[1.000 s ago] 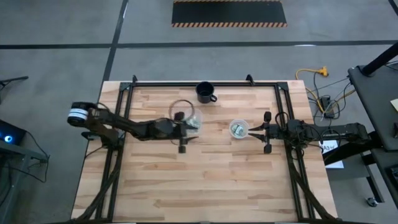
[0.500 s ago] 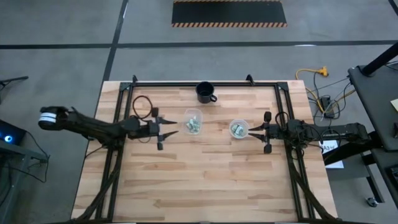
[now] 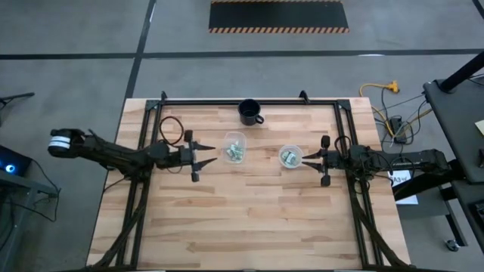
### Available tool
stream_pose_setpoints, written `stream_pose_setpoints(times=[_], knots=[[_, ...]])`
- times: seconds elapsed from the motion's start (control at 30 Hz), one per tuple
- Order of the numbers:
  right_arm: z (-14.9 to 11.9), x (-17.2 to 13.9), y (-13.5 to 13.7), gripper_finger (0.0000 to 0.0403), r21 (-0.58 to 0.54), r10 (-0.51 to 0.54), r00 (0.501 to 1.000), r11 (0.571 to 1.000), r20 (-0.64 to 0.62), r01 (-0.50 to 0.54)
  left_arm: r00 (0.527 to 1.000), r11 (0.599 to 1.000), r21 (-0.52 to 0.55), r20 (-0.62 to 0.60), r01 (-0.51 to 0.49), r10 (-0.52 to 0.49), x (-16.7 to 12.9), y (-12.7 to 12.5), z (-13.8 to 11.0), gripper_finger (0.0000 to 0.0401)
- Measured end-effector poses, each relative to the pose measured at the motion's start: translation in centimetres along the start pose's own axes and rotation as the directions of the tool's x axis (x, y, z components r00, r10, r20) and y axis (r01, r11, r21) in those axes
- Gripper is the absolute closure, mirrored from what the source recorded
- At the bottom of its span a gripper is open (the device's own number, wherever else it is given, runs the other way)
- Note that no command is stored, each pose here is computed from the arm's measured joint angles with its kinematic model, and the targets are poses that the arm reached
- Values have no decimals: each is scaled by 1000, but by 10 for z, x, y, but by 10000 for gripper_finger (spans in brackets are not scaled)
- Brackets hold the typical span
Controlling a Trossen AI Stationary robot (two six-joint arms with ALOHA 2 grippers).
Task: Pick and place items into bin
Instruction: Return to Home Position
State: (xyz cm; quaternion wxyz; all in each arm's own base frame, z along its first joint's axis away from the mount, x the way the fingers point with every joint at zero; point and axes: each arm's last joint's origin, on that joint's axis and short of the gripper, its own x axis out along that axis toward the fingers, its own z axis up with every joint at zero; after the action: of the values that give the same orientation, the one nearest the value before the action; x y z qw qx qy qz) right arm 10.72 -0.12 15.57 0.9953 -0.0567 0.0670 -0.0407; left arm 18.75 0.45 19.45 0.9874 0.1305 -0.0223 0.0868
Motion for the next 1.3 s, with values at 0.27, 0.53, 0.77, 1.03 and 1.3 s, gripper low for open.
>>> stream_pose_setpoints(times=[0.27,0.53,0.77,1.03,1.3], knots=[[0,0,0,335,0,0,1000,1000,0,0,1000,1000,-1,7,-2,2,2,-1,-1,244],[0,0,0,335,0,0,1000,1000,0,0,995,995,-11,17,-99,100,-3,5,4,244],[0,0,0,335,0,0,1000,1000,0,0,993,990,-96,49,-104,109,-21,10,13,244],[0,0,0,335,0,0,1000,1000,0,0,974,991,-133,225,23,7,-50,12,17,244],[0,0,0,335,0,0,1000,1000,0,0,892,967,-63,405,247,-201,-73,9,20,244]])
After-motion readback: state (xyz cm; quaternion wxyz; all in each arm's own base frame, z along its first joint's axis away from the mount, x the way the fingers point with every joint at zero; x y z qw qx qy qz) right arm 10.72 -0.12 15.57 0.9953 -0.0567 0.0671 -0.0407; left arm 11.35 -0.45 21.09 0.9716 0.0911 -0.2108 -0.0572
